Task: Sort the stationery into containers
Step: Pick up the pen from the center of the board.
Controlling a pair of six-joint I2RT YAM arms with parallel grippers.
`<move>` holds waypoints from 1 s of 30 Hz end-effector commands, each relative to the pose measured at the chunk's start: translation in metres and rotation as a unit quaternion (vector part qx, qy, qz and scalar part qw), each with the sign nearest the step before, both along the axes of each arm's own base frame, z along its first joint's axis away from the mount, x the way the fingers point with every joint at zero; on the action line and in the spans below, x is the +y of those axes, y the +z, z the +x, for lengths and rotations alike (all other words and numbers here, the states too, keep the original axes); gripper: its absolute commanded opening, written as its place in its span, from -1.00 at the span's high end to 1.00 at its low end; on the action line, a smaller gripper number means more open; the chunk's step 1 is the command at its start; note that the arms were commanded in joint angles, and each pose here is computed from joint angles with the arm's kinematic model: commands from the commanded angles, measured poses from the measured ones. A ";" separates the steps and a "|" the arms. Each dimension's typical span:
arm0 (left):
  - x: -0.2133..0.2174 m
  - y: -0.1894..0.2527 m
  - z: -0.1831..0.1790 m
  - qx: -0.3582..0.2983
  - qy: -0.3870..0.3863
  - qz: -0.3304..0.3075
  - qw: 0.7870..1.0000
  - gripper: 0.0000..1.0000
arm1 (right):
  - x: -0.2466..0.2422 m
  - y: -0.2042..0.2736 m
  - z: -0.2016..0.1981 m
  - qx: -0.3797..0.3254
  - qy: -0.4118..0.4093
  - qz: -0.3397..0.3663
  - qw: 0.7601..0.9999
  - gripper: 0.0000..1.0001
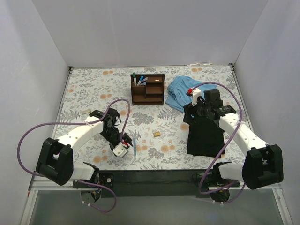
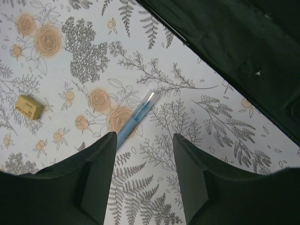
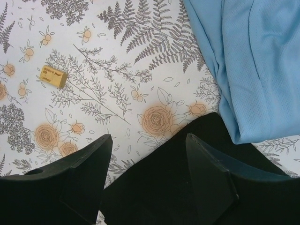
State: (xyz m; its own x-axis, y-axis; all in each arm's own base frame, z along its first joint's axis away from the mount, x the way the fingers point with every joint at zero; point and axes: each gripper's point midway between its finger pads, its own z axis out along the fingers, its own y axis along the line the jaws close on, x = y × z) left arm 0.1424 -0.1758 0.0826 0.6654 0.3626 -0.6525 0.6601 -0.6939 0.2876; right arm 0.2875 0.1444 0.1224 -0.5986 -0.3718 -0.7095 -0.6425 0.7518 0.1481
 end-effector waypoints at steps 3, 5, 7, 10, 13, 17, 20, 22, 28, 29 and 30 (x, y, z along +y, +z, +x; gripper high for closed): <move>-0.020 -0.004 -0.011 -0.039 -0.108 -0.040 0.993 0.03 | -0.002 0.004 -0.009 -0.016 0.005 0.005 1.000 -0.47; -0.025 -0.008 -0.014 -0.037 -0.120 -0.039 0.991 0.05 | -0.003 0.000 -0.012 -0.013 0.006 0.005 1.000 -0.47; -0.029 -0.012 -0.014 -0.029 -0.123 -0.034 0.991 0.07 | -0.003 -0.002 -0.015 -0.009 0.006 0.005 1.000 -0.47; -0.033 -0.017 -0.019 -0.014 -0.132 -0.025 0.991 0.11 | -0.004 -0.002 -0.016 -0.010 0.005 0.005 1.000 -0.47; -0.038 -0.023 -0.022 -0.013 -0.142 -0.022 0.989 0.11 | -0.004 -0.003 -0.015 -0.011 0.006 0.003 1.000 -0.47; -0.042 -0.034 -0.022 -0.005 -0.150 -0.011 0.989 0.14 | -0.005 -0.003 -0.014 -0.011 0.005 0.000 1.000 -0.47; -0.046 -0.040 -0.017 -0.004 -0.153 0.000 0.988 0.17 | -0.005 -0.003 -0.013 -0.012 0.003 -0.001 1.000 -0.47; -0.047 -0.044 -0.012 -0.006 -0.154 0.007 0.988 0.20 | -0.006 -0.002 -0.013 -0.012 0.002 -0.001 1.000 -0.47; -0.048 -0.057 -0.002 -0.013 -0.157 0.026 0.987 0.28 | -0.007 -0.005 -0.016 -0.009 0.001 -0.002 1.000 -0.47; -0.047 -0.058 -0.002 -0.013 -0.158 0.030 0.987 0.30 | -0.007 -0.006 -0.016 -0.008 0.000 -0.001 1.000 -0.47; -0.045 -0.059 -0.003 -0.009 -0.159 0.034 0.987 0.33 | -0.008 -0.006 -0.016 -0.009 -0.001 -0.002 1.000 -0.47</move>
